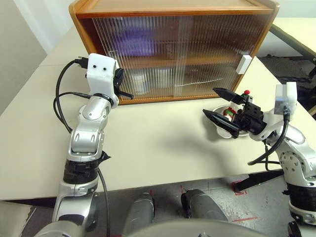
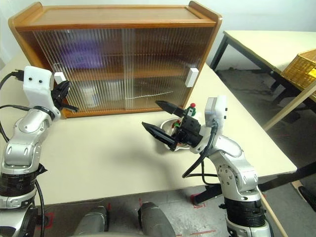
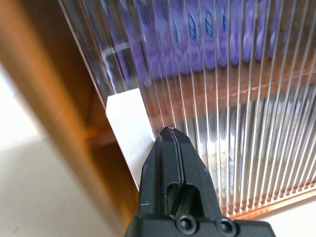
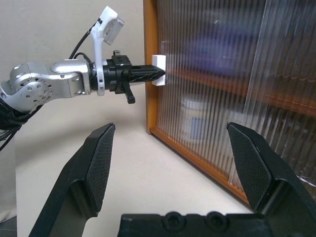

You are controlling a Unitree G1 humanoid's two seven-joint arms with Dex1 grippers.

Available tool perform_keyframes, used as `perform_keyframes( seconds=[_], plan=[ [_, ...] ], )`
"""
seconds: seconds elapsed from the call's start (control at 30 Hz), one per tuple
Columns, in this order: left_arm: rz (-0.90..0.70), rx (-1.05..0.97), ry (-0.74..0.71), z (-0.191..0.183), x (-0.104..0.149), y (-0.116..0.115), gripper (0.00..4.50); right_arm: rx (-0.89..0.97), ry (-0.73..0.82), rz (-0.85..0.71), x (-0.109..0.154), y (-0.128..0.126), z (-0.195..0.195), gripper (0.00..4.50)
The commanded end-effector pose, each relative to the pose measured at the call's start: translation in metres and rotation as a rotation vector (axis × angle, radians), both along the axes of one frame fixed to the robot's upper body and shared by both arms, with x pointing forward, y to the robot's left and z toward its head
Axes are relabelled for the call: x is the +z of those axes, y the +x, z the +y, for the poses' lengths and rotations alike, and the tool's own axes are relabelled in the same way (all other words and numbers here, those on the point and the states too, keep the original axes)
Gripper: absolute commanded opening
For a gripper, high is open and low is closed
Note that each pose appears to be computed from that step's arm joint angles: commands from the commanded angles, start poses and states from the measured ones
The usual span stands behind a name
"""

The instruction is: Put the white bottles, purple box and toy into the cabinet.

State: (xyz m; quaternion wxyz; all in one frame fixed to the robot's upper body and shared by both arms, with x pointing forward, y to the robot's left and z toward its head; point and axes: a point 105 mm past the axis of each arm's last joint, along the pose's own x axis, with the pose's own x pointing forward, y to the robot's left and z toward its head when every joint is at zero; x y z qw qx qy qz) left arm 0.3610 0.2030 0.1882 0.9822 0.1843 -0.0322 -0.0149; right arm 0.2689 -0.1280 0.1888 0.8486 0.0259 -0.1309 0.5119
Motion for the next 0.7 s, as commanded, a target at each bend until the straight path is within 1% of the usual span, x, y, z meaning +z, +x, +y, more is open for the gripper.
perform_keyframes(
  seconds=[0.03, 0.27, 0.33, 0.4, 0.5, 0.57, 0.67, 0.7],
  plan=[
    [0.017, 0.075, 0.006, 0.019, -0.004, -0.004, 0.03, 0.022, -0.003, 0.006, 0.000, 0.000, 0.004, 4.50],
    [0.011, 0.095, 0.016, 0.029, -0.002, -0.008, 0.03, 0.028, -0.004, 0.012, -0.004, 0.001, 0.003, 4.50],
    [0.008, 0.075, 0.017, 0.026, 0.000, -0.007, 0.03, 0.027, -0.004, 0.015, -0.006, 0.002, 0.001, 4.50],
    [-0.001, 0.032, -0.012, 0.018, 0.001, -0.007, 0.03, 0.023, -0.007, 0.017, -0.009, 0.002, -0.003, 4.50],
    [-0.023, -0.068, -0.047, 0.002, 0.004, -0.008, 0.64, 0.008, -0.012, 0.020, -0.013, 0.004, -0.010, 4.50],
    [-0.053, -0.152, -0.061, -0.008, 0.010, -0.010, 1.30, -0.012, -0.015, 0.027, -0.016, 0.006, -0.018, 4.50],
    [-0.115, -0.314, -0.158, -0.029, 0.022, -0.015, 2.30, -0.053, -0.012, 0.034, -0.021, 0.009, -0.033, 4.50],
    [-0.127, -0.376, -0.169, -0.037, 0.024, -0.018, 2.64, -0.065, -0.011, 0.037, -0.022, 0.010, -0.038, 4.50]
  ],
)
